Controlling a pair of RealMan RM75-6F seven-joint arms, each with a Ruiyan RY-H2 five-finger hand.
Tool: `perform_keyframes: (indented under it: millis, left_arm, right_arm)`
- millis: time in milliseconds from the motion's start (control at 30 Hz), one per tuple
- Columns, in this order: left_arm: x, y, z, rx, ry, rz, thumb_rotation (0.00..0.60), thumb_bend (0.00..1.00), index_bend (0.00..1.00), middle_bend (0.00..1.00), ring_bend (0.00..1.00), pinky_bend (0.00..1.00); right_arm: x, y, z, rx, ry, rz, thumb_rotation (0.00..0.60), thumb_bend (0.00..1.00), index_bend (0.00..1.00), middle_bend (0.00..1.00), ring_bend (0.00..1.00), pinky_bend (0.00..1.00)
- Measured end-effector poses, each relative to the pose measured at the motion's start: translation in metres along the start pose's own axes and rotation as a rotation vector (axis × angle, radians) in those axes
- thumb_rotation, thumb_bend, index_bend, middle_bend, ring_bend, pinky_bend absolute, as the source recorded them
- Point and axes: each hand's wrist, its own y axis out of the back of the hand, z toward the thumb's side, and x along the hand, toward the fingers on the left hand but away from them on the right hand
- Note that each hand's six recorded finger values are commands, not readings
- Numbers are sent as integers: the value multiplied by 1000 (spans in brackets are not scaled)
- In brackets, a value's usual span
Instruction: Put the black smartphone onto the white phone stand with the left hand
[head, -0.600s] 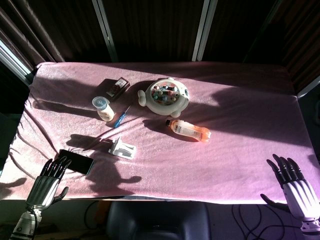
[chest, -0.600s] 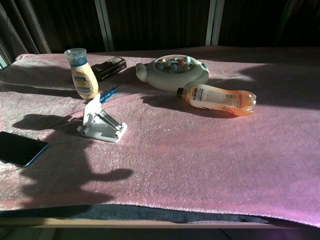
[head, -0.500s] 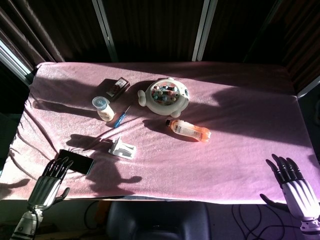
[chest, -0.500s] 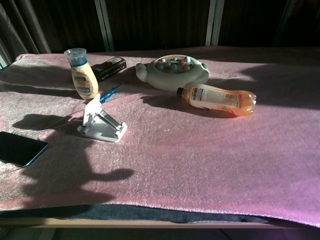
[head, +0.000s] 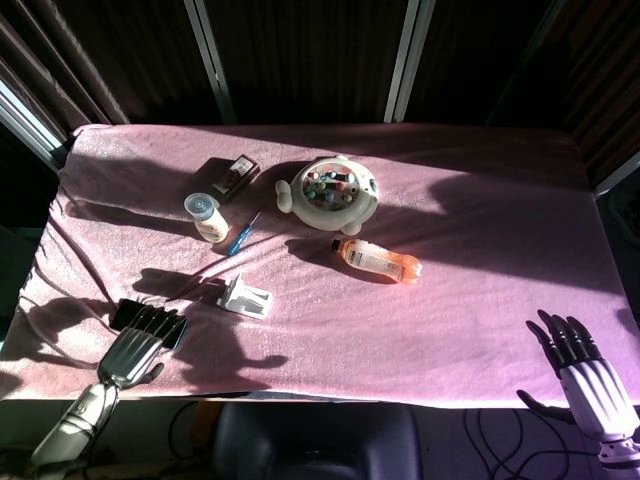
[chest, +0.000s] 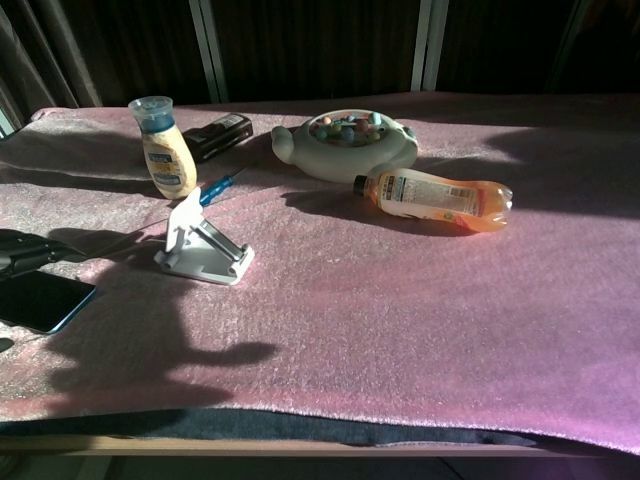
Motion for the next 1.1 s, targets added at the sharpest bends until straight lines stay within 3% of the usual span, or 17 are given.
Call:
perform_keyframes:
  millis: [233, 567, 867, 1100]
  left_arm:
    - [32, 11, -9, 69, 21, -54, 600, 334, 182, 97, 0, 0]
    - [39, 2, -25, 139, 85, -136, 600, 336, 141, 107, 0, 0]
    - [45, -6, -29, 157, 118, -170, 600, 336, 149, 118, 0, 0]
    - [48, -9, -28, 137, 110, -181, 600, 335, 258, 238, 48, 0]
  right_arm:
    - [-2, -4, 3, 6, 4, 17, 600, 319, 0, 0, 0, 0]
    - [-2, 3, -2, -21, -13, -11, 600, 317, 0, 0, 0, 0]
    - [-2, 6, -2, -34, -15, -24, 600, 242, 0, 0, 0, 0]
    - [-1, 6, -3, -36, -15, -26, 600, 239, 0, 0, 0, 0]
